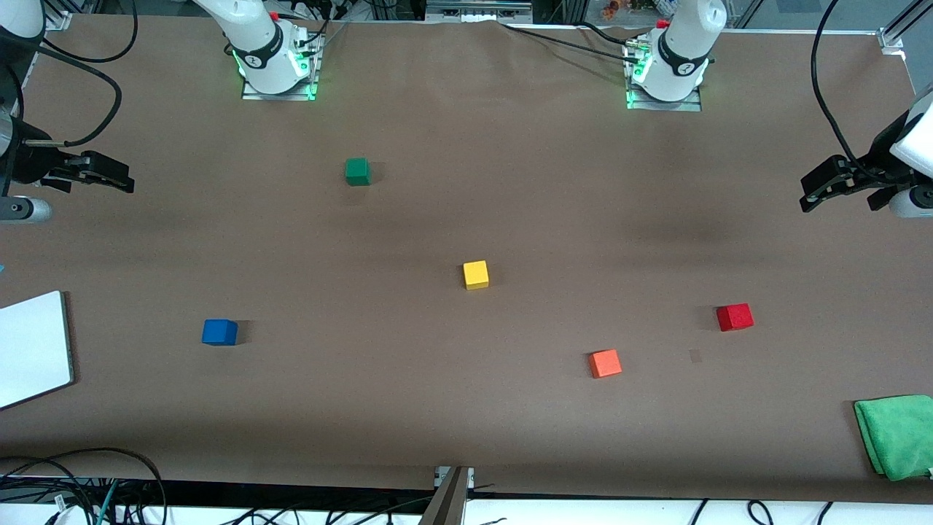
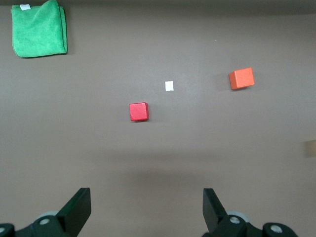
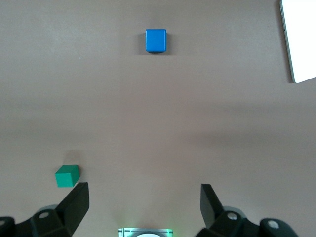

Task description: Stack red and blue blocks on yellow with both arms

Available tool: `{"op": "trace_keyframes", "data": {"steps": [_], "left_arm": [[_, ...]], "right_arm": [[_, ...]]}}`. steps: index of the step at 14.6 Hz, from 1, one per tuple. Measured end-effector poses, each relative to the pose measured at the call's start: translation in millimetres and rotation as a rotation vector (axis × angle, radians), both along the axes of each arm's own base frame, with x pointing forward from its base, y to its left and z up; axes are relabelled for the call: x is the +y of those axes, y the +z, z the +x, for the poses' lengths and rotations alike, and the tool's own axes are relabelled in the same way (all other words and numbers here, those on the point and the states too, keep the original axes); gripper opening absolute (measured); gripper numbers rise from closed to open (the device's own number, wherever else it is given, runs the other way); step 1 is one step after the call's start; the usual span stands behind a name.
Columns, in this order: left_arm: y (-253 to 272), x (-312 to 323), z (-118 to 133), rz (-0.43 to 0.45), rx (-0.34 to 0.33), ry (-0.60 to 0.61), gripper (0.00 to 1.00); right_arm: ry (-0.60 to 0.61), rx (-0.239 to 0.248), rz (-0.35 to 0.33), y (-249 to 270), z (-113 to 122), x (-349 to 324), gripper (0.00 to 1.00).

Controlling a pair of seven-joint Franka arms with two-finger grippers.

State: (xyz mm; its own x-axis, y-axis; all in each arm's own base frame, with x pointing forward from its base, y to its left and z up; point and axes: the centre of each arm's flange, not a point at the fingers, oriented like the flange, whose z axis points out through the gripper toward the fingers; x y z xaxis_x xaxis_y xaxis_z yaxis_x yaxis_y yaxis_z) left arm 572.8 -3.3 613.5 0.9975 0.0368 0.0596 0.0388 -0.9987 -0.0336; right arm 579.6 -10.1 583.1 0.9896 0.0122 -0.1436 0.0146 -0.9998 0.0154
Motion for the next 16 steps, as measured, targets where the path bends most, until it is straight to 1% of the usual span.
{"op": "trace_keyframes", "data": {"steps": [5,9,16], "left_arm": [[-0.3,0.0,-0.3,0.000,0.003,0.000,1.00],[-0.3,0.0,-0.3,0.000,0.003,0.000,1.00],[-0.4,0.0,-0.4,0.000,0.004,0.000,1.00]], "right_arm": [[-0.014,0.000,0.000,-0.1,-0.1,-8.2,1.00],[-0.014,-0.014,-0.001,0.8,1.6,-8.2,1.00],[-0.013,-0.004,-0.001,-6.5,5.2,-7.5,1.00]]}}
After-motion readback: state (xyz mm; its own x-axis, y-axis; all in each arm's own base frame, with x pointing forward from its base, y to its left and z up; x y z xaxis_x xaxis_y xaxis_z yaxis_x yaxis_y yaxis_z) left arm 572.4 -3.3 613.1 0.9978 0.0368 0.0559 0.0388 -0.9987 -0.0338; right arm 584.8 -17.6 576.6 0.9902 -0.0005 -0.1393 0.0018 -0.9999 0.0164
